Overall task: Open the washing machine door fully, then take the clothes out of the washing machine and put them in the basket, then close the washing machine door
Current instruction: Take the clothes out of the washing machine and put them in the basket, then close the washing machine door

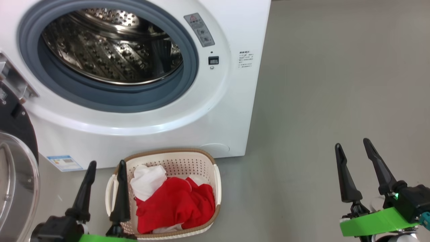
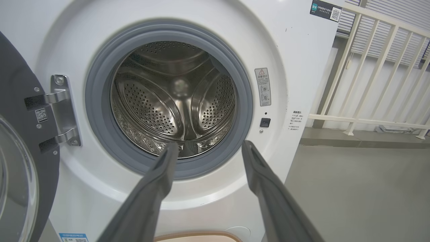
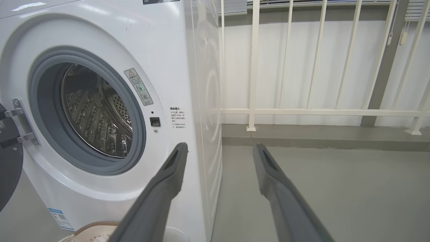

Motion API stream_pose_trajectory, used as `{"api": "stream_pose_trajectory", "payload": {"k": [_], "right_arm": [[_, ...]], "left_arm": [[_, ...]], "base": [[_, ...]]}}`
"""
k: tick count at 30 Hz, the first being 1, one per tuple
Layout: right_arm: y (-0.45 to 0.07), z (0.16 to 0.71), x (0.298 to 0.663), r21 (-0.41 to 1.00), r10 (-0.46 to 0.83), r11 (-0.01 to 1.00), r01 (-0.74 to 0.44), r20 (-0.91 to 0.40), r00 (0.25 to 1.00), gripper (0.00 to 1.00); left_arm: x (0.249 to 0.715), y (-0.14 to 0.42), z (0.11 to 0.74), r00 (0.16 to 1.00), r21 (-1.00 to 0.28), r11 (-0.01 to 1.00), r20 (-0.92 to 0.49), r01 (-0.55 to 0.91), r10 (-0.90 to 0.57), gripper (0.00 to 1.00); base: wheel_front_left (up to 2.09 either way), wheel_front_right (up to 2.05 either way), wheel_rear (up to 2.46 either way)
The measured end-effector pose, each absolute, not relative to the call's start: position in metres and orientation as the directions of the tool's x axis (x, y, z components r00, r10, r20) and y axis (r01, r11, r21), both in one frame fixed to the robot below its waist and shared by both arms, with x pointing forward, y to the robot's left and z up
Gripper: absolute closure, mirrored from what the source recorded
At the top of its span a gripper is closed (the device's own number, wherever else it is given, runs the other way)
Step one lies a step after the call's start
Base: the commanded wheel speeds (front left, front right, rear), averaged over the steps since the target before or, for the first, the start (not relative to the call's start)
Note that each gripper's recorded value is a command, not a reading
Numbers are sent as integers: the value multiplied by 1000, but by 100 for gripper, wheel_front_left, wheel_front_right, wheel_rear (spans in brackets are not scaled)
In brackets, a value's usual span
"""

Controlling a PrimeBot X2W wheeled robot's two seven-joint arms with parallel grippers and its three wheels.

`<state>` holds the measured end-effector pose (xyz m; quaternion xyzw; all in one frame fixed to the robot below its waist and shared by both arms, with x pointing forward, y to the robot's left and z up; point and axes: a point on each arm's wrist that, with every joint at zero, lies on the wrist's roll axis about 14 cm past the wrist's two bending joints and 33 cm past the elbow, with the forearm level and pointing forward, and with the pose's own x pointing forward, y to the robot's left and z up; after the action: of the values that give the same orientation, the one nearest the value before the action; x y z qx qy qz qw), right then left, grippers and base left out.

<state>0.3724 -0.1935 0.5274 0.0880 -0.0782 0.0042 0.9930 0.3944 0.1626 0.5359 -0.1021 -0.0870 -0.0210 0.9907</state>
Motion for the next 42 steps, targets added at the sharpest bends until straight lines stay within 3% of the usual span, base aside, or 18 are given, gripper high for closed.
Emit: {"api": "stream_pose_trajectory", "payload": {"k": [16, 42], "right_arm": [[-209, 523, 330, 198, -63, 980, 34, 141, 988, 0], [-199, 529, 330, 201, -34, 980, 0, 162, 986, 0]], "left_arm": [[358, 169, 528, 989, -149, 988, 147, 33, -11, 0], [354, 171, 525, 990, -133, 991, 139, 21, -2, 0]], "base": [[0, 0, 0], [-2, 2, 1]]}}
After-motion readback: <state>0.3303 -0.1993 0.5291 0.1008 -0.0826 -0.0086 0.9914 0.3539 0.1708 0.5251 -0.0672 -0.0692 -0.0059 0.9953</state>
